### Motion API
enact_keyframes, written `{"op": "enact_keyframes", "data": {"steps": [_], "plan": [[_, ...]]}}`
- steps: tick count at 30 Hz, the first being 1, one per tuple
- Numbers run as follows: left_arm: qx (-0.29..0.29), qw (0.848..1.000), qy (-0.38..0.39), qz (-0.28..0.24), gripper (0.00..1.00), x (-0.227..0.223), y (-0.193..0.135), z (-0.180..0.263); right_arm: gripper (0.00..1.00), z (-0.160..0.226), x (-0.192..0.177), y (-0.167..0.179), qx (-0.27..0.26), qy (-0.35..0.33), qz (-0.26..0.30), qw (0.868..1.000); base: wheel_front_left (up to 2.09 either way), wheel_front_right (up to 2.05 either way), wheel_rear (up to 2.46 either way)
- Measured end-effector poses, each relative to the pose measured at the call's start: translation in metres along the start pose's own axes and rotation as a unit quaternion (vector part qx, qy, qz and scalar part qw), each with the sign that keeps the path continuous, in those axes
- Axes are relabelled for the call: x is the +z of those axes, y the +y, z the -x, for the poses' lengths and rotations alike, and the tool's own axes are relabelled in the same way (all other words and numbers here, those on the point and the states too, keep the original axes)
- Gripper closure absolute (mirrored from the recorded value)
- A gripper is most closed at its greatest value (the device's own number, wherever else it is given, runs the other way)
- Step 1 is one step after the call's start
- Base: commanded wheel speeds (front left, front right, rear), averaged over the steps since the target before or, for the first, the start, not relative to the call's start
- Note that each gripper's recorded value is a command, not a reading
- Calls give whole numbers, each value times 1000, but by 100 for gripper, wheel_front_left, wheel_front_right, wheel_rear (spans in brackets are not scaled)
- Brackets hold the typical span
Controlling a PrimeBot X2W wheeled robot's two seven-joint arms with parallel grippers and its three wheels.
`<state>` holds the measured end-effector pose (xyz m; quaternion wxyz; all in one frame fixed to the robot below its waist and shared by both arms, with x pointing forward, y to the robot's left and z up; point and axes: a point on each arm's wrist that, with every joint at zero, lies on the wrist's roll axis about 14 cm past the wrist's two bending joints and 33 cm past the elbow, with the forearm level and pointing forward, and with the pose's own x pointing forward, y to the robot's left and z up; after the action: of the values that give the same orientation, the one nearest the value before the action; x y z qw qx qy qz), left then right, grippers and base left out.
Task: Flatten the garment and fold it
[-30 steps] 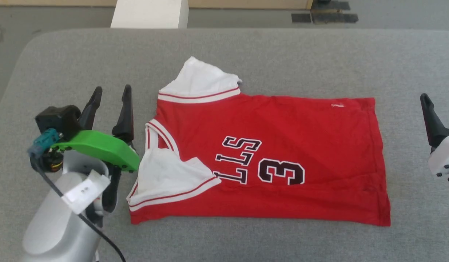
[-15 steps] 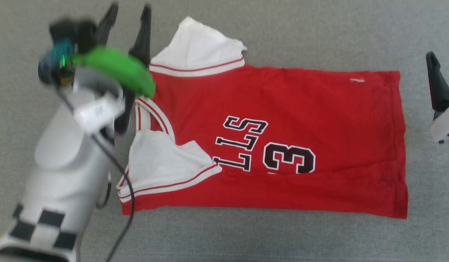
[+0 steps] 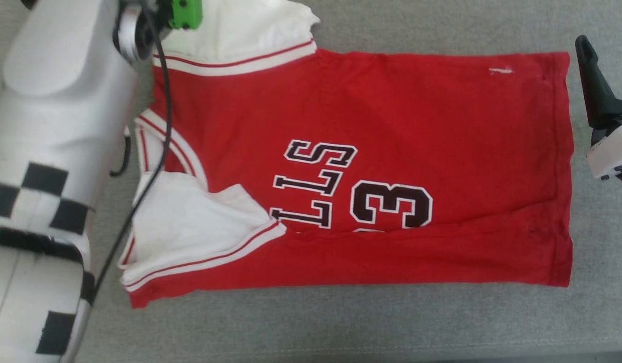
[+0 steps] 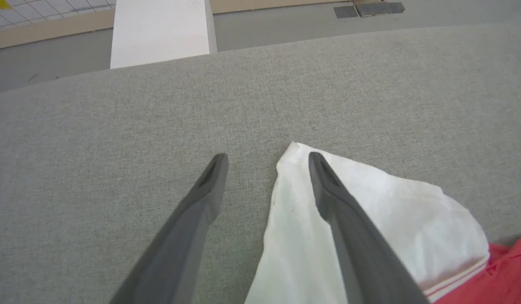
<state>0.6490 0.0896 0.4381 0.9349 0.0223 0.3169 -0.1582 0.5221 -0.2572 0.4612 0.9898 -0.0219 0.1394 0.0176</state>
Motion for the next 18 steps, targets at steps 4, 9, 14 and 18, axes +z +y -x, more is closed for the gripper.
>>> {"op": "enact_keyframes", "data": {"steps": [4,9,14,18], "plan": [[9,996,89,-4,0,-25,-2,-20,0,0,-9,-10,-12,12,2,1000,0,0,0],[16,983,182,-3,0,-61,-4,-36,0,0,-23,-20,-26,27,5,999,0,0,0],[14,972,236,4,0,-69,-8,-43,0,0,-35,-27,-36,41,6,999,0,0,0],[5,971,239,19,100,-67,-10,-41,0,-2,-37,-27,-36,43,6,998,0,0,0]]}}
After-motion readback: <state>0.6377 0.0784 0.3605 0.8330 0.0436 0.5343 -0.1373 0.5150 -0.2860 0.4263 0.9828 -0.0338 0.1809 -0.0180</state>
